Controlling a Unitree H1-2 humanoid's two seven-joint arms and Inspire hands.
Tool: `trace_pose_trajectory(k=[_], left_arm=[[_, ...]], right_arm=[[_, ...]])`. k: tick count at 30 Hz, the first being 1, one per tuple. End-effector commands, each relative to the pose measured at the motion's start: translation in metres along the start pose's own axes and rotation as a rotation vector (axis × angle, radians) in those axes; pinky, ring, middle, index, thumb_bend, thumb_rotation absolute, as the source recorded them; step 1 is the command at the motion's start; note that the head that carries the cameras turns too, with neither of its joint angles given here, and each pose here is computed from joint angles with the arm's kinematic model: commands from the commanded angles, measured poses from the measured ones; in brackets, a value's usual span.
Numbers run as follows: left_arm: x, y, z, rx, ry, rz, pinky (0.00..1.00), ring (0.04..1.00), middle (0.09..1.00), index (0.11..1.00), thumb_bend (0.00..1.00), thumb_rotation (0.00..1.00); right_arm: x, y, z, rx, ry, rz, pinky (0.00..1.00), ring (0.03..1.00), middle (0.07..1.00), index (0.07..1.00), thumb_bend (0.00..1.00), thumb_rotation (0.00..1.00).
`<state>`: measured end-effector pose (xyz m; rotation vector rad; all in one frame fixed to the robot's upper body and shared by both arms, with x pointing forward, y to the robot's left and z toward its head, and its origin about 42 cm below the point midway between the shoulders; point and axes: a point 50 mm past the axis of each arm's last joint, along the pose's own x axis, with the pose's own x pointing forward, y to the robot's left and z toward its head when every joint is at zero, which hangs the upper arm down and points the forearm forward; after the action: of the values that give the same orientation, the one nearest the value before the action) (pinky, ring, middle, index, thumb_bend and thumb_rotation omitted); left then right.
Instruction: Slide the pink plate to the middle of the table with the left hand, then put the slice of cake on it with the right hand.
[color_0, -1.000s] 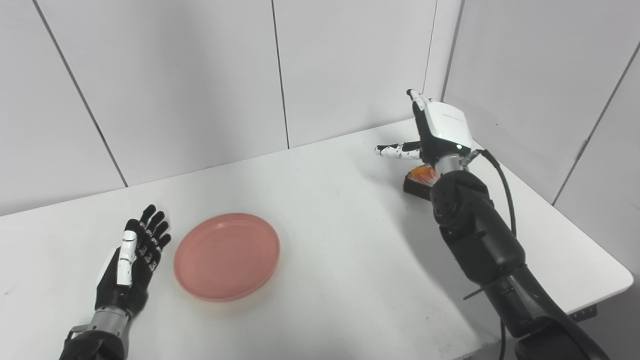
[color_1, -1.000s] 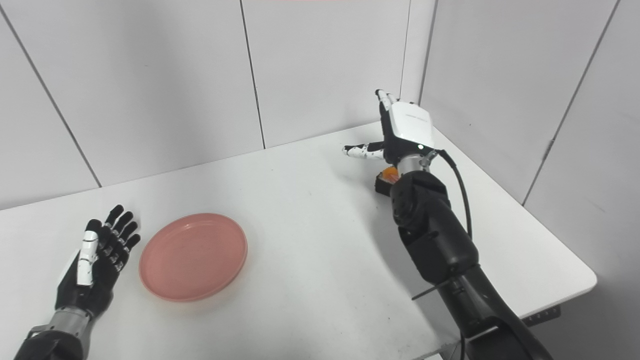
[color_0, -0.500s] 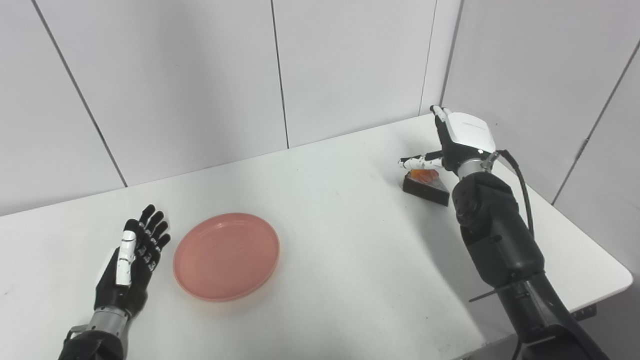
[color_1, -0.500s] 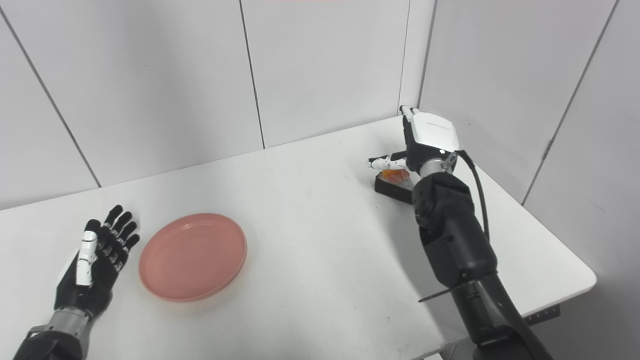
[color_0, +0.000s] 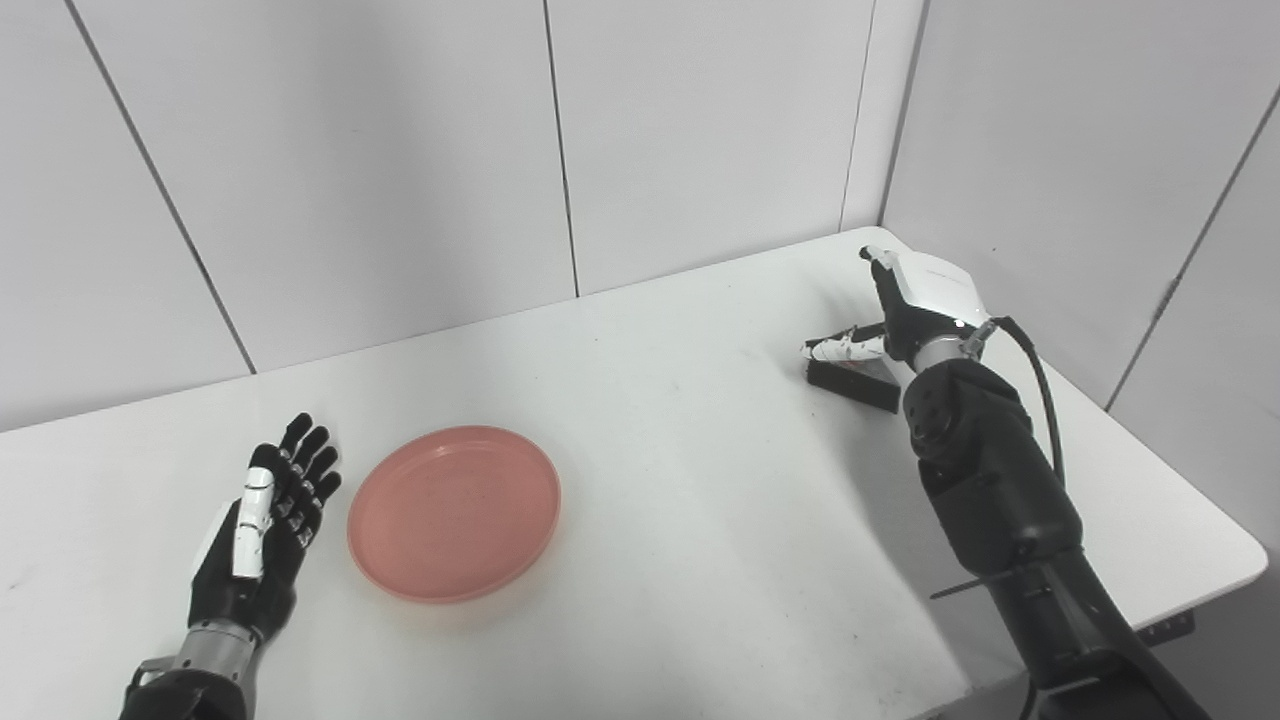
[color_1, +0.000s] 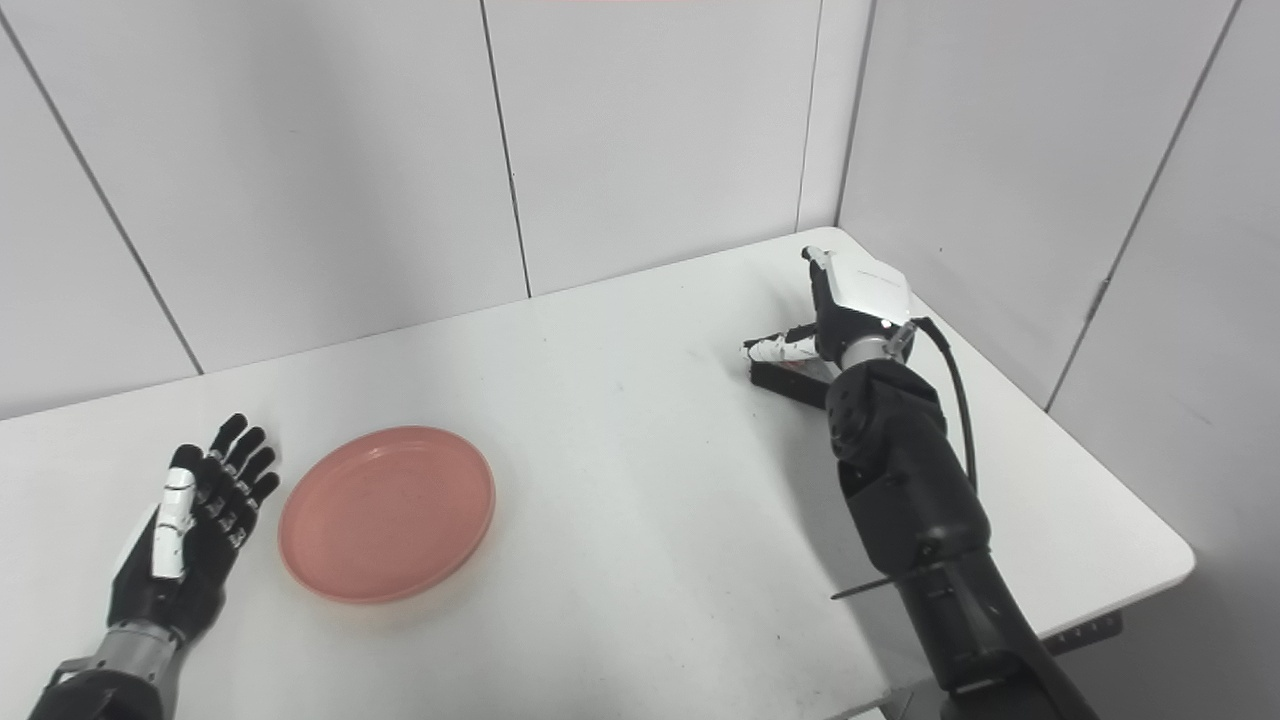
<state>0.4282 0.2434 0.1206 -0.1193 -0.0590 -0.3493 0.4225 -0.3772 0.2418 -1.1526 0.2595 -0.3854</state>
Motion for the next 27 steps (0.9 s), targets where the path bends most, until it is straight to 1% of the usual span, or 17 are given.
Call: trace_pose_trajectory(k=[1,4,7,8,9,11,13,14,16,19,21,22,23,25,27], left_arm=[[-0.002,0.001,0.002,0.008,-0.005,-0.003,1.0,1.0,0.995,0.983,0.64,1.0],[-0.002,0.001,0.003,0.013,-0.002,-0.001,1.0,1.0,0.995,0.983,0.64,1.0],[-0.003,0.001,0.003,0.018,-0.004,-0.007,1.0,1.0,1.0,0.991,0.64,1.0],[-0.003,0.001,0.003,0.015,-0.007,-0.004,1.0,1.0,0.999,0.99,0.64,1.0],[-0.003,0.001,0.003,0.015,-0.006,-0.005,1.0,1.0,0.999,0.991,0.64,1.0],[-0.003,0.001,0.003,0.015,-0.005,-0.008,1.0,1.0,1.0,0.998,0.63,1.0],[-0.003,0.001,0.003,0.013,-0.006,-0.008,1.0,1.0,1.0,1.0,0.64,1.0],[-0.003,0.001,0.002,0.014,-0.008,-0.007,1.0,1.0,1.0,1.0,0.64,1.0],[-0.003,0.001,0.002,0.019,-0.009,-0.009,1.0,1.0,1.0,0.997,0.63,1.0],[-0.003,0.0,0.004,0.018,-0.011,-0.012,1.0,1.0,1.0,0.997,0.63,1.0],[-0.003,-0.001,0.005,0.013,-0.012,-0.012,1.0,1.0,1.0,0.997,0.63,1.0],[-0.003,-0.002,0.006,0.012,-0.013,-0.013,1.0,1.0,1.0,0.999,0.63,1.0],[-0.003,-0.002,0.006,0.013,-0.014,-0.015,1.0,1.0,1.0,1.0,0.62,1.0],[-0.003,-0.002,0.006,0.012,-0.014,-0.016,1.0,1.0,1.0,1.0,0.63,1.0],[-0.003,-0.002,0.006,0.011,-0.016,-0.017,1.0,1.0,1.0,1.0,0.64,1.0]], right_arm=[[0.008,-0.019,0.01,0.011,-0.021,-0.073,0.95,0.933,0.938,0.912,0.88,0.45],[0.01,-0.014,0.01,0.01,-0.014,-0.065,0.94,0.93,0.936,0.909,0.87,0.43],[0.012,-0.009,0.009,0.007,-0.008,-0.052,0.92,0.925,0.932,0.906,0.85,0.41],[0.012,-0.007,0.009,0.011,-0.007,-0.05,0.89,0.925,0.931,0.902,0.84,0.38],[0.013,-0.005,0.009,0.015,-0.005,-0.046,0.88,0.925,0.931,0.901,0.84,0.37],[0.013,-0.001,0.008,0.033,-0.002,-0.037,0.79,0.91,0.93,0.899,0.83,0.34],[0.014,0.001,0.006,0.038,0.001,-0.029,0.73,0.895,0.929,0.9,0.82,0.32],[0.016,0.003,0.005,0.042,0.004,-0.024,0.72,0.892,0.928,0.9,0.82,0.31],[0.017,0.005,0.002,0.054,0.011,-0.015,0.68,0.862,0.913,0.891,0.82,0.25],[0.018,0.008,0.0,0.075,0.017,-0.001,0.66,0.839,0.898,0.887,0.81,0.21],[0.017,0.01,-0.002,0.084,0.016,0.0,0.61,0.783,0.866,0.874,0.8,0.17],[0.016,0.011,-0.002,0.083,0.016,0.0,0.55,0.716,0.812,0.855,0.79,0.15],[0.016,0.012,-0.004,0.079,0.015,0.0,0.52,0.669,0.767,0.836,0.78,0.12],[0.015,0.012,-0.005,0.076,0.016,0.001,0.52,0.658,0.745,0.82,0.77,0.11],[0.016,0.012,-0.007,0.072,0.022,0.006,0.5,0.605,0.685,0.79,0.74,0.11]])
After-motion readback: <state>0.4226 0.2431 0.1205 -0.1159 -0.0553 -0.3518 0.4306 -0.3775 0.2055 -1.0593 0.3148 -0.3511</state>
